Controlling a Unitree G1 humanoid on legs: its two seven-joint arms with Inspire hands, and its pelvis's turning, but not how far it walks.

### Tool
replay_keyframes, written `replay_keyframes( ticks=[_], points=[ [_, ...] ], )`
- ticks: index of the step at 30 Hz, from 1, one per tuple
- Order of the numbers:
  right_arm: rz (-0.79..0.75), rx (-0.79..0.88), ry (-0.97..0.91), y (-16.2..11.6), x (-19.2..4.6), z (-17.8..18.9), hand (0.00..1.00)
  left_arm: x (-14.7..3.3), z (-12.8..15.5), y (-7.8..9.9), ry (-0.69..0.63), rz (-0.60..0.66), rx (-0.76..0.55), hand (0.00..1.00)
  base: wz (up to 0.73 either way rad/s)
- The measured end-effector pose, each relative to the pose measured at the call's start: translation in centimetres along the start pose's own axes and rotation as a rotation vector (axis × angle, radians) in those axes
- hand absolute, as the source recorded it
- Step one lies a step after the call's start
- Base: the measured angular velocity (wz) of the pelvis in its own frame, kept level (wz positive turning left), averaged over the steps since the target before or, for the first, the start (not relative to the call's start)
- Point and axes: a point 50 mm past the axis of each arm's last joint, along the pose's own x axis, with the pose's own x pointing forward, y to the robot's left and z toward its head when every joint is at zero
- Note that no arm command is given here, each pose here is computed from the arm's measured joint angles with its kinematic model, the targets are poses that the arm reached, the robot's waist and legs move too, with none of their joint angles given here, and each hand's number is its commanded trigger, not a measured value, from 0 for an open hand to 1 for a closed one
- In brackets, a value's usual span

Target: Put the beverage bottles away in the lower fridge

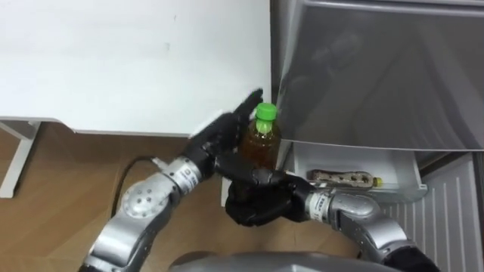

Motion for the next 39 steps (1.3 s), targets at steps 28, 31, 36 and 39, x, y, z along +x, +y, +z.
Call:
replay_keyframes(
  ticks=[28, 31, 36, 39],
  points=[
    [-0.168, 0.145, 0.041, -0.1, -4.2, -4.8, 1.0, -4.7, 4.3, 8.5, -0.214, 0.727, 0.125, 0.0, -0.02],
    [-0.187, 0.14, 0.057, -0.4, -4.7, -4.9, 1.0, -5.6, 2.4, 9.8, -0.125, 0.829, 0.113, 0.0, 0.0],
    [-0.204, 0.145, 0.064, -0.5, -5.1, -5.2, 1.0, -7.4, -0.4, 11.0, 0.006, 0.964, 0.099, 0.0, -0.05],
    [-0.223, 0.145, 0.06, -0.6, -5.0, -5.1, 1.0, -9.8, -3.6, 11.1, 0.172, 1.051, 0.084, 0.0, 0.0]
  ],
)
